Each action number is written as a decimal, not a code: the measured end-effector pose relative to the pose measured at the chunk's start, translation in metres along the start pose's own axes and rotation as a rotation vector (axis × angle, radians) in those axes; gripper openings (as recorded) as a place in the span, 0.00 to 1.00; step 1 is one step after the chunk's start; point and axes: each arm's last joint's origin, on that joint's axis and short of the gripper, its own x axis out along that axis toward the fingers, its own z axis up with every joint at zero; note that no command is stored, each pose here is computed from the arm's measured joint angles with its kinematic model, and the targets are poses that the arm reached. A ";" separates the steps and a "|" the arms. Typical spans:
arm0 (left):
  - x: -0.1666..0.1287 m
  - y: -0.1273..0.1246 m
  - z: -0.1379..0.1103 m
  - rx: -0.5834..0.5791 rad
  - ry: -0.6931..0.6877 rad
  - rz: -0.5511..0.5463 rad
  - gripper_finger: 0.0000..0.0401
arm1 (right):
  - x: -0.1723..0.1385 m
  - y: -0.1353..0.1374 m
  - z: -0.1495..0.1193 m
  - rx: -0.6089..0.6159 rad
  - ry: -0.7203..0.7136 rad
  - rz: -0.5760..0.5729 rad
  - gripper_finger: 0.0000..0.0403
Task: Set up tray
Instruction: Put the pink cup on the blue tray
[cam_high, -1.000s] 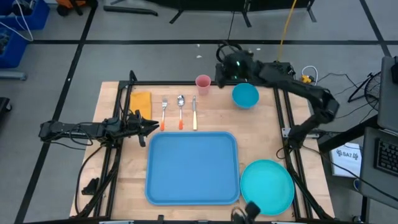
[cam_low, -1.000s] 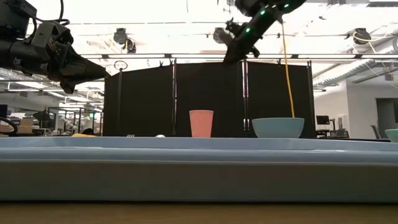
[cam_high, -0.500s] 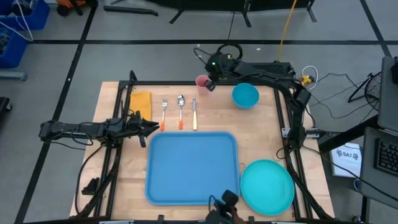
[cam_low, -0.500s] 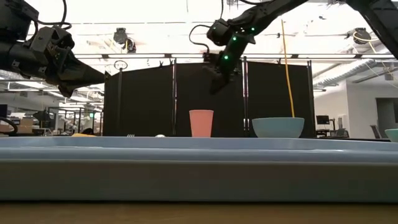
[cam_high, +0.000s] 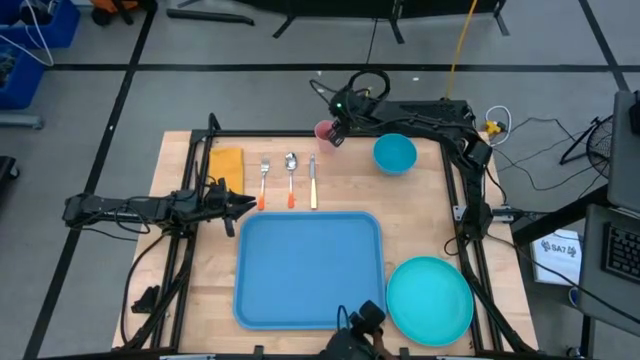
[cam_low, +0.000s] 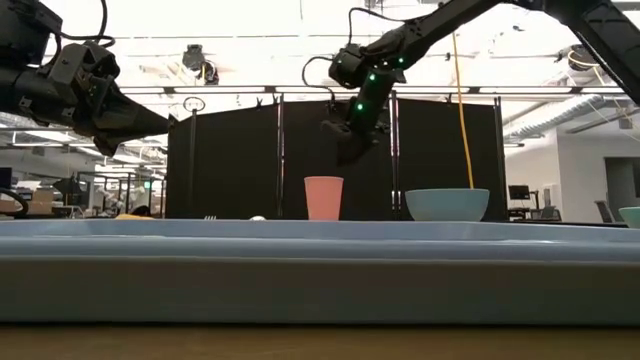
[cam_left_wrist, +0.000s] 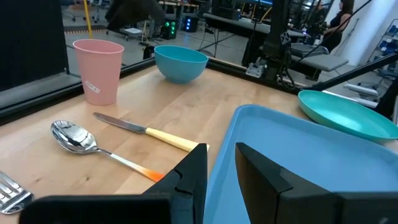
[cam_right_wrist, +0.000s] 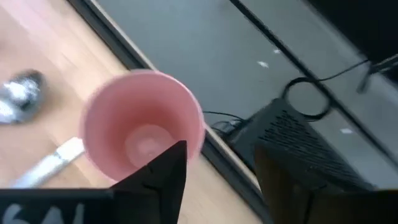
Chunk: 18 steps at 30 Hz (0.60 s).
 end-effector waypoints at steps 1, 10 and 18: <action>0.000 0.000 0.000 0.000 0.001 -0.002 0.22 | -0.001 -0.002 0.001 0.018 -0.005 0.014 0.44; 0.000 0.000 0.000 -0.003 0.002 -0.003 0.22 | 0.006 -0.003 0.001 0.065 -0.016 0.022 0.42; 0.000 0.000 0.000 -0.005 0.007 -0.019 0.22 | 0.025 0.007 -0.006 0.063 0.017 0.051 0.45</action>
